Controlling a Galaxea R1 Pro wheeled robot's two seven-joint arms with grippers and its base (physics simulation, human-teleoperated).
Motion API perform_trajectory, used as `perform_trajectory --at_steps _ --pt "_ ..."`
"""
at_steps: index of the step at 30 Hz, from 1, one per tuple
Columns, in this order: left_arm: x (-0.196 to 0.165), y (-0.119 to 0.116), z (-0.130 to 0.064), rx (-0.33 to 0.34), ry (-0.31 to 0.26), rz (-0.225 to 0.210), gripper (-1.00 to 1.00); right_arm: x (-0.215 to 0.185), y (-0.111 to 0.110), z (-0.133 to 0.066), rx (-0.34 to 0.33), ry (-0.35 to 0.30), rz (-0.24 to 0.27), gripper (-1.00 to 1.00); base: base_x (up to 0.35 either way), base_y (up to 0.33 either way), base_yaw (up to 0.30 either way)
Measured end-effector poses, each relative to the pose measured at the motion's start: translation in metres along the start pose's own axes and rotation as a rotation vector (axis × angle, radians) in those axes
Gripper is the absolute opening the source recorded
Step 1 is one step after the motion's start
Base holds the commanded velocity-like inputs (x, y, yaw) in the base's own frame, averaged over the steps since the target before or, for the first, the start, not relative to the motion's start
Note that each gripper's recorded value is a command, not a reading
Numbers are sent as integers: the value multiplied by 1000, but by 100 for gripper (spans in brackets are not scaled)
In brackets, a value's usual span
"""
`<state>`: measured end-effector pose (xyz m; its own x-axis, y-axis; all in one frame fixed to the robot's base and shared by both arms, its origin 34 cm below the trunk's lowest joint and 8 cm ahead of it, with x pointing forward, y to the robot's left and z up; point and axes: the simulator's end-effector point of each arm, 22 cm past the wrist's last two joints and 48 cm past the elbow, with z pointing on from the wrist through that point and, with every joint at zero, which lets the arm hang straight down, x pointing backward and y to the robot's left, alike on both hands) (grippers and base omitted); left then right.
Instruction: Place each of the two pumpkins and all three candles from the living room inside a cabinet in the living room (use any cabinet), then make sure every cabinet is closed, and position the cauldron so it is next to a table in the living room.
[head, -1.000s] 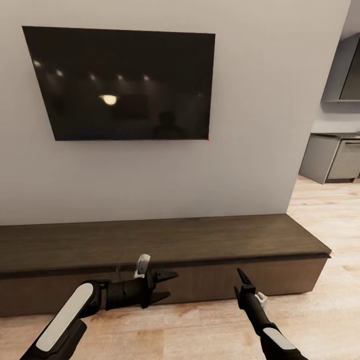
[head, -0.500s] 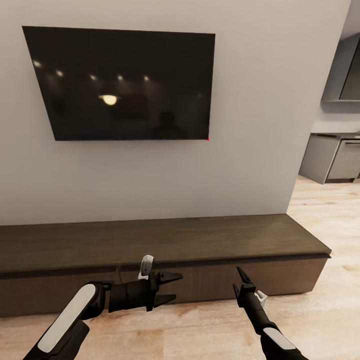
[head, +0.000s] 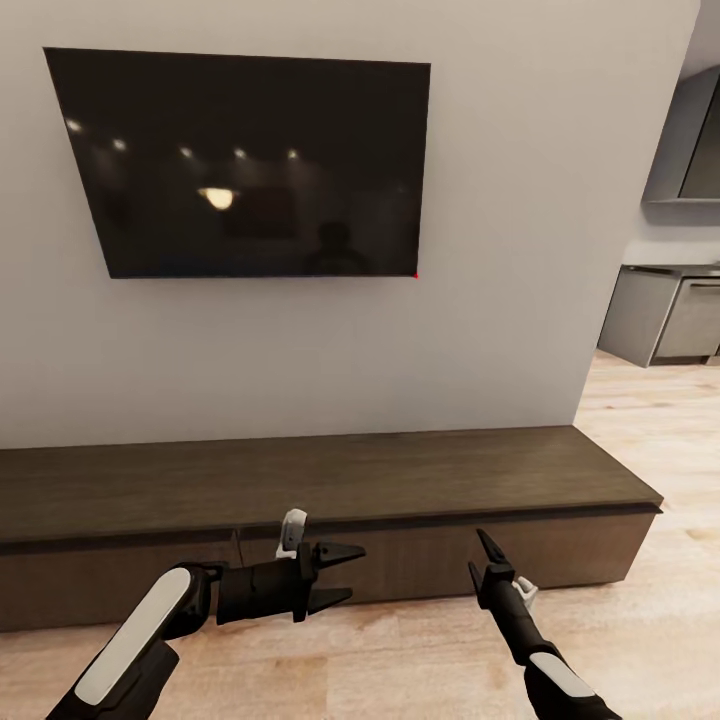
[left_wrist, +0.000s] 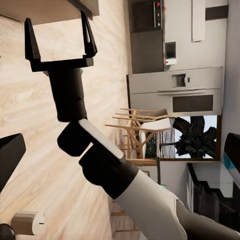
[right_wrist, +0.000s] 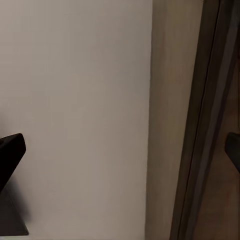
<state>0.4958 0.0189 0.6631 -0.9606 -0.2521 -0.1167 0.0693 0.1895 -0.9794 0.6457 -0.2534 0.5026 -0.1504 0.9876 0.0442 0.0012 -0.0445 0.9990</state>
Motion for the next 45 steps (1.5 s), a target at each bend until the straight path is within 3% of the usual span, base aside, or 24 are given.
perform_trajectory --at_steps 7,13,35,45 --pt "6 15 2 1 1 0 100 -4 -12 -4 -8 10 -2 100 0 0 0" --pt "6 13 2 3 1 4 100 4 -2 -1 -34 55 34 100 0 0 0" --pt "7 7 2 12 2 19 100 4 -2 -1 -33 60 39 100 79 0 0" --pt "8 7 2 11 3 18 100 3 -19 -4 29 52 42 100 40 0 0"
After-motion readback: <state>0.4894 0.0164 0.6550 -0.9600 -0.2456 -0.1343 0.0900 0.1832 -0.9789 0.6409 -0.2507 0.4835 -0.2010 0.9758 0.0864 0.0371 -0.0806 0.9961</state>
